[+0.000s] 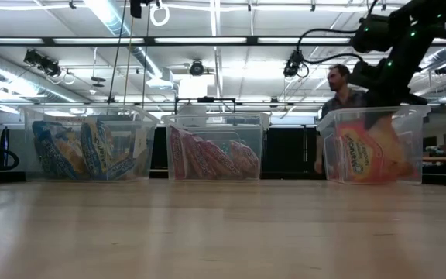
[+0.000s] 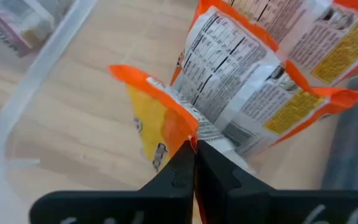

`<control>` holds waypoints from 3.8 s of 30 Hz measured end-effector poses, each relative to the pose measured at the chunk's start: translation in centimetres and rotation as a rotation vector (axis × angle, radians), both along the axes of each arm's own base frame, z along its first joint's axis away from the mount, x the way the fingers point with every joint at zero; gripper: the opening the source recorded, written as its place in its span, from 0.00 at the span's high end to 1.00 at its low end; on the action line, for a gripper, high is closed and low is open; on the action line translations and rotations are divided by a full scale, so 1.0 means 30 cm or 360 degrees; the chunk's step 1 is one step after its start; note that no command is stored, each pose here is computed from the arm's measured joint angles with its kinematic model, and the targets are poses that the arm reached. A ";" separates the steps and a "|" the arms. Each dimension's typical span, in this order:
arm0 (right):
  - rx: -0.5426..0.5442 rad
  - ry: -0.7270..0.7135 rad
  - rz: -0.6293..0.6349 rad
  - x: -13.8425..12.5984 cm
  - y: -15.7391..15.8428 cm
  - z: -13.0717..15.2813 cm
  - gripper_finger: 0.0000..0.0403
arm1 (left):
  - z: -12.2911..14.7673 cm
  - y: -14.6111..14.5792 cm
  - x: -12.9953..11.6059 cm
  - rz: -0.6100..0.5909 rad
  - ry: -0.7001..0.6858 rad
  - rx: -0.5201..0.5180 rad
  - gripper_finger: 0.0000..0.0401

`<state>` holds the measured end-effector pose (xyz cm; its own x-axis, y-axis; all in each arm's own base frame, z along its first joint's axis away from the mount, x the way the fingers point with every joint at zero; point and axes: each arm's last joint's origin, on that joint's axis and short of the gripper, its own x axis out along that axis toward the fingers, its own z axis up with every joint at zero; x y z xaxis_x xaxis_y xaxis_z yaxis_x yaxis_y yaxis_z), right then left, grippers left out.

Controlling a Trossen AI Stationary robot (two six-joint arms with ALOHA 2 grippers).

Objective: Sort Maruchan noodles
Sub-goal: Put the right orange noodle pack into the right transparent bin, then return to Home Position

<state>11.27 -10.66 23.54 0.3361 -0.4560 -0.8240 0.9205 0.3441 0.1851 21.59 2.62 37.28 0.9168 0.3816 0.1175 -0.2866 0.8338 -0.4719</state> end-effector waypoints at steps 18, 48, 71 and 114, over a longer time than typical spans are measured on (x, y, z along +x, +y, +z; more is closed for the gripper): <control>-0.0268 -0.0311 -0.0088 -0.010 0.029 0.178 0.68 | -0.004 -0.013 -0.051 -0.0234 0.0143 0.0076 0.37; -0.0404 -0.2027 0.1768 0.041 0.481 0.353 0.86 | -0.211 -0.082 -0.404 -0.0498 -0.0055 0.0438 0.97; -0.0934 -0.1394 0.1782 -0.027 0.375 0.192 0.84 | -0.258 -0.078 -0.475 -0.0388 0.0211 0.0752 0.97; -0.1342 -0.1542 0.1630 -0.057 0.354 -0.165 0.84 | -0.580 -0.085 -0.418 -0.0516 0.0121 0.0709 0.97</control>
